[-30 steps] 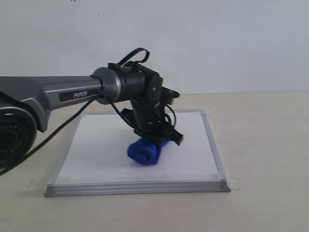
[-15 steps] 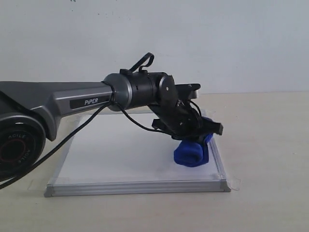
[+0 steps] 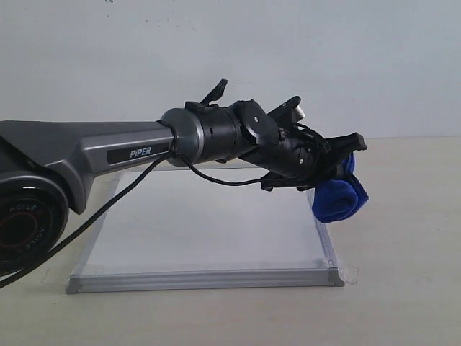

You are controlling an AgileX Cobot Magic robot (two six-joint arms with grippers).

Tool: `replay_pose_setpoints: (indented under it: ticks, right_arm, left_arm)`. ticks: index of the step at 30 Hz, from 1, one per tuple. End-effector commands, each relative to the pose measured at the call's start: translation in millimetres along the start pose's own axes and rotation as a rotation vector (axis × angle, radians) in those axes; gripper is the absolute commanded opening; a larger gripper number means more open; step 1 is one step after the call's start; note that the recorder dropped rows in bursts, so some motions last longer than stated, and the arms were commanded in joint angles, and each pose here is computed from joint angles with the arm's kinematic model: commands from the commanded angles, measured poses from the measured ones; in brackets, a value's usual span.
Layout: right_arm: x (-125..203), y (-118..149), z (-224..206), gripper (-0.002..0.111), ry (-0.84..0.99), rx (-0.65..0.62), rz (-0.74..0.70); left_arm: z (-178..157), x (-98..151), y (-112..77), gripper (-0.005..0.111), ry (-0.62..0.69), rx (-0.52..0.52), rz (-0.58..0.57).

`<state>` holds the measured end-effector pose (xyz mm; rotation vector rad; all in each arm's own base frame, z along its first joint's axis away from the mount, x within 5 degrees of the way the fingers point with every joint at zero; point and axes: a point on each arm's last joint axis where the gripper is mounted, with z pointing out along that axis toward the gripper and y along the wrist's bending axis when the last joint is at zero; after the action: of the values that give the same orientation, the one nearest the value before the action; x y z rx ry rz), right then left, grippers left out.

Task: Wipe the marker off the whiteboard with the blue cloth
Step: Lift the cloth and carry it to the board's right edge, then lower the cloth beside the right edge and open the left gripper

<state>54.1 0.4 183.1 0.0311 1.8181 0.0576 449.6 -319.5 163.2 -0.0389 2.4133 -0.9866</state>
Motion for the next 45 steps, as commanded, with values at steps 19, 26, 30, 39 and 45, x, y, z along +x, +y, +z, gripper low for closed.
replay_pose_setpoints:
  ticks: [19, 26, 30, 39, 45]
  right_arm:
    - [-0.8, -0.5, -0.4, 0.000, -0.011, 0.009, -0.004]
    - [-0.8, -0.5, -0.4, 0.000, -0.011, 0.009, -0.004]
    - [-0.8, -0.5, -0.4, 0.000, -0.011, 0.009, -0.004]
    - [-0.8, -0.5, -0.4, 0.000, -0.011, 0.009, -0.004]
    - [-0.8, -0.5, -0.4, 0.000, -0.011, 0.009, -0.004]
  left_arm:
    - [23.8, 16.6, -12.5, 0.004, -0.147, 0.062, -0.143]
    - [39.4, 26.6, 3.2, 0.004, -0.141, 0.038, -0.188]
    - [48.0, 31.4, 13.2, 0.004, -0.148, 0.021, -0.213]
    - [51.2, 34.0, 17.2, 0.004, -0.144, 0.007, -0.173]
    - [51.2, 34.0, 17.3, 0.004, -0.144, 0.006, -0.169]
